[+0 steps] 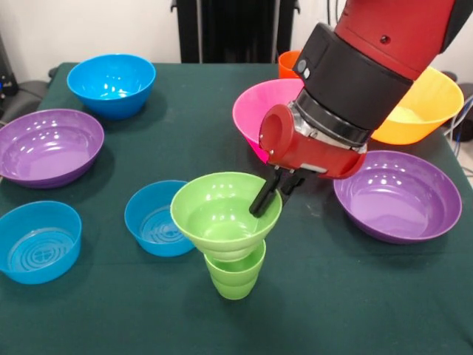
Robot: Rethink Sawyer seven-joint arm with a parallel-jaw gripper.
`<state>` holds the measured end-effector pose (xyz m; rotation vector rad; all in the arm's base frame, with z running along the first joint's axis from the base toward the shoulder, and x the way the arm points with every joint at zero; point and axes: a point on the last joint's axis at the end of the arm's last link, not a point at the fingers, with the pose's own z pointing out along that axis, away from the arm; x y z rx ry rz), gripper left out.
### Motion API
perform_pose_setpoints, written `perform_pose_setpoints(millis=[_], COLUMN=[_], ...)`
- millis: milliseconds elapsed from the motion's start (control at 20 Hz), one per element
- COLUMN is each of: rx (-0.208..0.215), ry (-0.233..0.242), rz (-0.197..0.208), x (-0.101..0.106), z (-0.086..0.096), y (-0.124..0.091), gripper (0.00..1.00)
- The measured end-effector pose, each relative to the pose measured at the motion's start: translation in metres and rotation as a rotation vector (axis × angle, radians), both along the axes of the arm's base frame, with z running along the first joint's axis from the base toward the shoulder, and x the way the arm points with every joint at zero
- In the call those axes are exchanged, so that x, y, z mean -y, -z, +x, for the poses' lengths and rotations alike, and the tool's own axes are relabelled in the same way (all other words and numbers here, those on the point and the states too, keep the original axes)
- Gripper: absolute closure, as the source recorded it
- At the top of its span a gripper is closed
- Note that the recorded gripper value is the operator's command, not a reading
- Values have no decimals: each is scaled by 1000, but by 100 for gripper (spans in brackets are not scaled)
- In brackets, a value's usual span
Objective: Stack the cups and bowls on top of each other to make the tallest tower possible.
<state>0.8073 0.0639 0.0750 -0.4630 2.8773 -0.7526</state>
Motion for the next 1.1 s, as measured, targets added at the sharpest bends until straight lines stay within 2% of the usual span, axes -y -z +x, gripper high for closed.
perform_pose_setpoints(millis=[700,1100], rx=[-43,-51], ry=[-7,-6], rz=[-1,-3], x=[1,2], z=[-13,-15], y=[40,45], gripper=[100,100])
